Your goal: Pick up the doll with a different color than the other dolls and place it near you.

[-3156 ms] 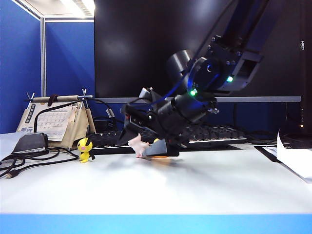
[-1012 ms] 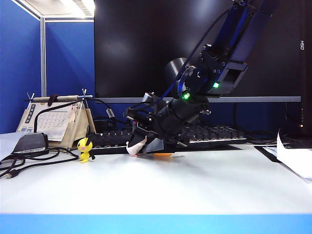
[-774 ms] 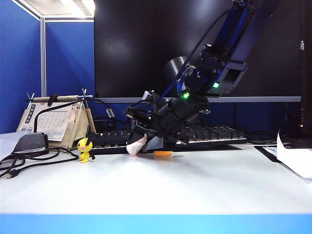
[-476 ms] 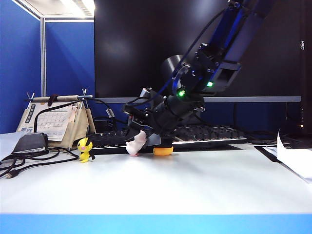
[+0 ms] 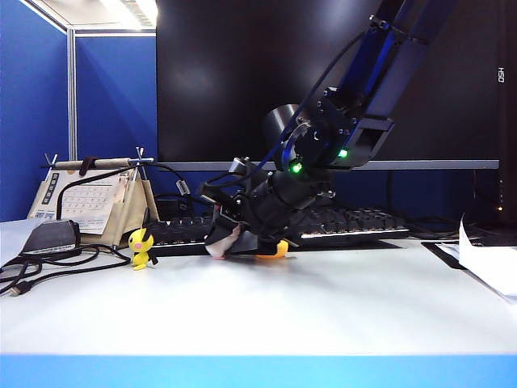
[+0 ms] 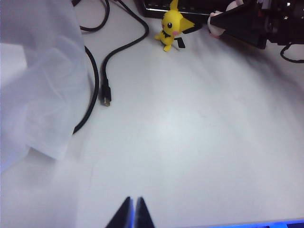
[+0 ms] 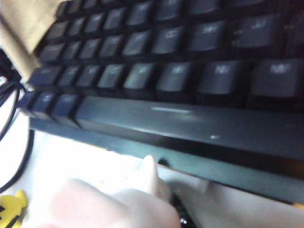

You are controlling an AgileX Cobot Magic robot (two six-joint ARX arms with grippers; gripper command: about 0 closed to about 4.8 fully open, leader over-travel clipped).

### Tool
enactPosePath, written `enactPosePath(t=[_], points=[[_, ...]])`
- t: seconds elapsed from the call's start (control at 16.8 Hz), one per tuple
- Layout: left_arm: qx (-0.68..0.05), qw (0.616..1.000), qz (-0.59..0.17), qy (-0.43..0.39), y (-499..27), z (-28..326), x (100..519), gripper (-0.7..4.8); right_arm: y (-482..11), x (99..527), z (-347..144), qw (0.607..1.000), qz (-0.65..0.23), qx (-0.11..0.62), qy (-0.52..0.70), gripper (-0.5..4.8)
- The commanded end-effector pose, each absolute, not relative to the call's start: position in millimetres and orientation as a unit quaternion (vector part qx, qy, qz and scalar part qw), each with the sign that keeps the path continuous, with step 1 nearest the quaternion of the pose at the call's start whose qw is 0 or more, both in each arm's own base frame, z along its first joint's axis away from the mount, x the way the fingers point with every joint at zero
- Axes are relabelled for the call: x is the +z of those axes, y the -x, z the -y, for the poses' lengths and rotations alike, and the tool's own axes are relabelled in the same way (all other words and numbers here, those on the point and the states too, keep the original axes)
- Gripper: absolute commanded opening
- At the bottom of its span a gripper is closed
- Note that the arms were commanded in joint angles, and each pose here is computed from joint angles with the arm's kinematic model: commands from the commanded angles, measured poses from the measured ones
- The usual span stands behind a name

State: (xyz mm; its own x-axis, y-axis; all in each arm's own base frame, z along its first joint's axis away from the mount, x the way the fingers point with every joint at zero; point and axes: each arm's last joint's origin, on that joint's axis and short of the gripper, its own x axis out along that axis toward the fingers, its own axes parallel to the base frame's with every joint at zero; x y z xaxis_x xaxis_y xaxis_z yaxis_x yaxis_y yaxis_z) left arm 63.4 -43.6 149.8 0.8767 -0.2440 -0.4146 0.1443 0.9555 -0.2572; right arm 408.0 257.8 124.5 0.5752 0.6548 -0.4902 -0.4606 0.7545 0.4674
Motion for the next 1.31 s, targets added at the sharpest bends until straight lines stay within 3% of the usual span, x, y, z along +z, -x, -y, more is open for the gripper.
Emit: enactPosePath(t=[0.06,0.71,0.83,1.31], points=[[-0.102,0.962,-0.226,0.11,-63,44,151,0.24,-408,123,-258,0.876,-0.335,0.314,-0.146,1.65],[-0.102,0.962,-0.226,0.11,-63,44,151,0.24,-402,154,-259,0.856,-0.314,0.387,-0.141,1.65],[-0.102,0.962,-0.226,0.11,-63,44,151,0.24,-398,169,-257,0.857,-0.314,0.391,-0.122,1.43],[-0.102,0.962,-0.226,0.11,-63,44,151,0.24,-369,185,-249,0.83,-0.352,0.427,-0.067,1.42]])
